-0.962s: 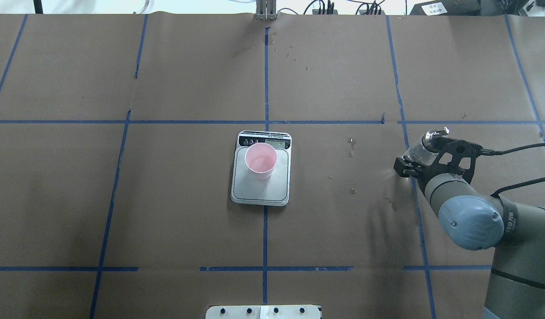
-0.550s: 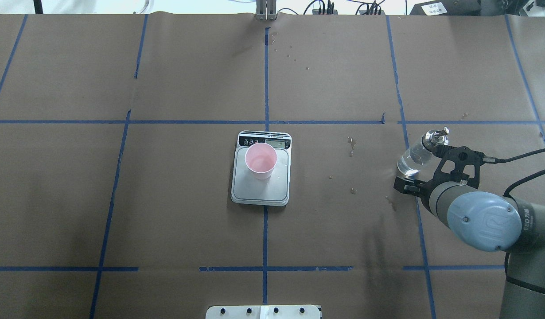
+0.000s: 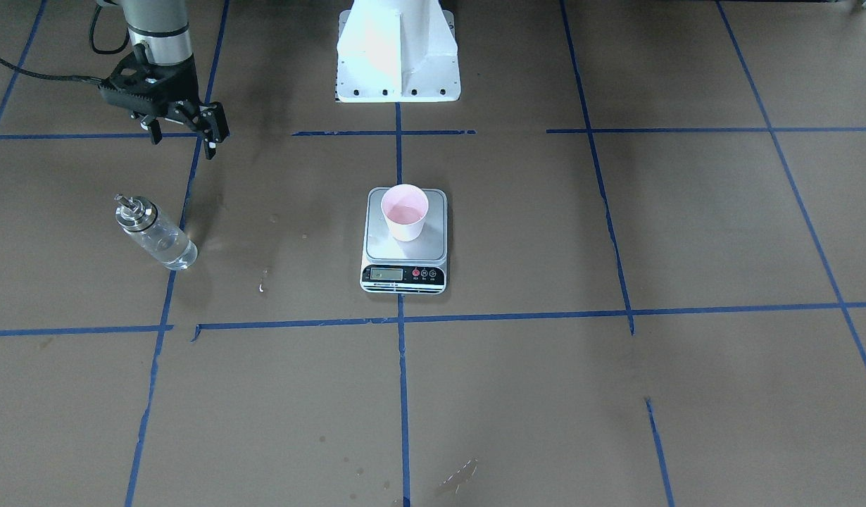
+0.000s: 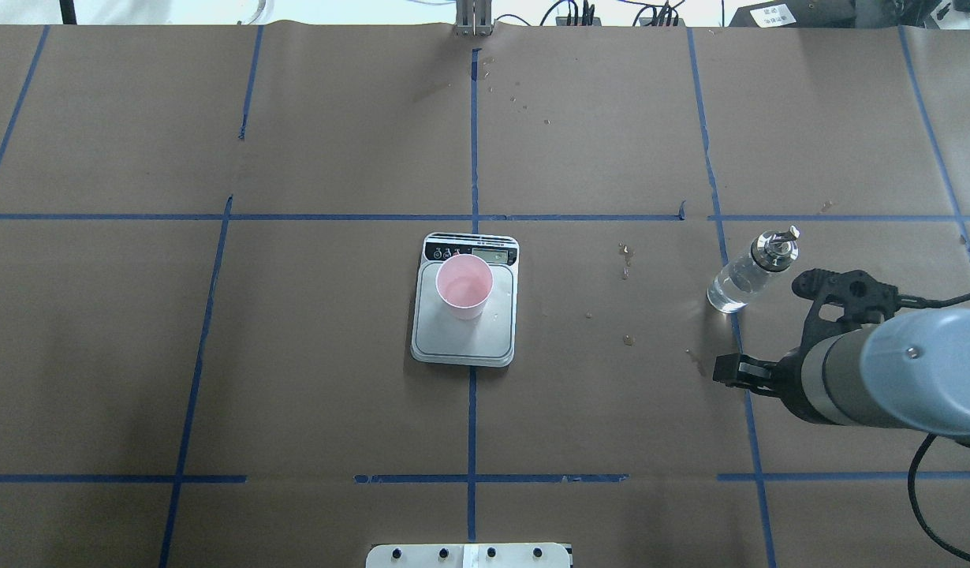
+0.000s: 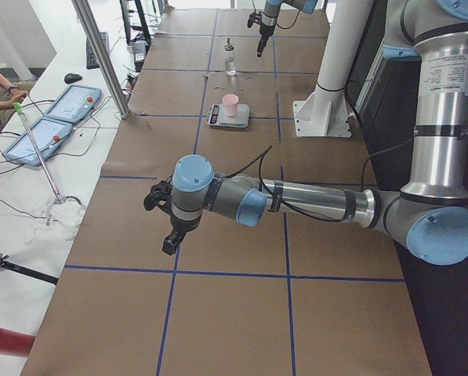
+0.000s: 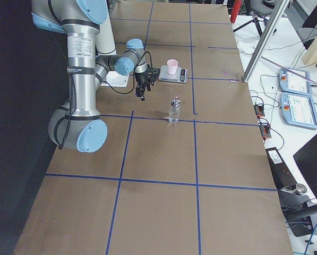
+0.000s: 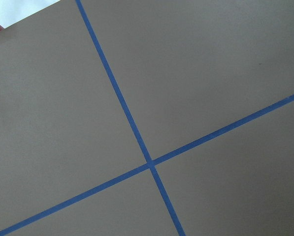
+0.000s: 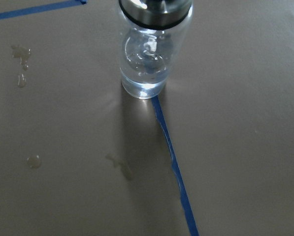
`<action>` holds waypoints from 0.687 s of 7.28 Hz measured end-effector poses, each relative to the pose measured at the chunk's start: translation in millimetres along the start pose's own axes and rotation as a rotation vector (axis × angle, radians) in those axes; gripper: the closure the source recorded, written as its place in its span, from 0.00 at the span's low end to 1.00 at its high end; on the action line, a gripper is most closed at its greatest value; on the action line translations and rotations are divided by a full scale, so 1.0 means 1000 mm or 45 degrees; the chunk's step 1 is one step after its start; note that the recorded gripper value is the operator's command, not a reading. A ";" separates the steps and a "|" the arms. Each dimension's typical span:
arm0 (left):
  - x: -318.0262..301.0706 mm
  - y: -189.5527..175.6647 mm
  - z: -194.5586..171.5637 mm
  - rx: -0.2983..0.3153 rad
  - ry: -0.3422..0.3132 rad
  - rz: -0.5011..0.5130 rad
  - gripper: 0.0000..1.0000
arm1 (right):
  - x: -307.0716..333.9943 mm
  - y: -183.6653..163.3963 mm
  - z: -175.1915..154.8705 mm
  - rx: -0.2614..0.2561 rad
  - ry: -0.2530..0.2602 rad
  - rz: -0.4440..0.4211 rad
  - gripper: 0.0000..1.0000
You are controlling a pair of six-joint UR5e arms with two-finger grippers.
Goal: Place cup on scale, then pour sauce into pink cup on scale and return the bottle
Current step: 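Open the right gripper and pull it back away from the jar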
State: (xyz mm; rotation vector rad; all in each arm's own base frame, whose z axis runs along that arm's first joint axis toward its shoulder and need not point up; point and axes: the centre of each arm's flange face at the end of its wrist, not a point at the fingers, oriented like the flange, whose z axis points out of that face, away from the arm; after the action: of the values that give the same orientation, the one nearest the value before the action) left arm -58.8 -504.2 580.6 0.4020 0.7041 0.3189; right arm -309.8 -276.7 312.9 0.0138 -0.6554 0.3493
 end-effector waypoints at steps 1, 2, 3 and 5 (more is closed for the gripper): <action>0.000 0.000 0.000 0.000 0.000 0.001 0.00 | 0.002 -0.016 -0.031 -0.051 -0.018 0.020 0.00; 0.000 0.000 0.000 0.000 0.000 0.001 0.00 | 0.002 -0.040 -0.058 -0.077 -0.030 -0.008 0.00; 0.000 0.000 0.000 0.000 0.000 0.001 0.00 | 0.008 -0.065 -0.078 -0.078 -0.019 -0.080 0.00; 0.000 0.000 0.000 0.001 0.001 0.000 0.00 | 0.039 -0.121 -0.100 -0.047 0.014 -0.224 0.00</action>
State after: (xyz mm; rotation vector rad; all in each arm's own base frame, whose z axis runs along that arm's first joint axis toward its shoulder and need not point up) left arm -58.7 -504.0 580.2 0.4025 0.7050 0.3191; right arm -183.0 -365.9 268.5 0.0343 -0.6445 0.1677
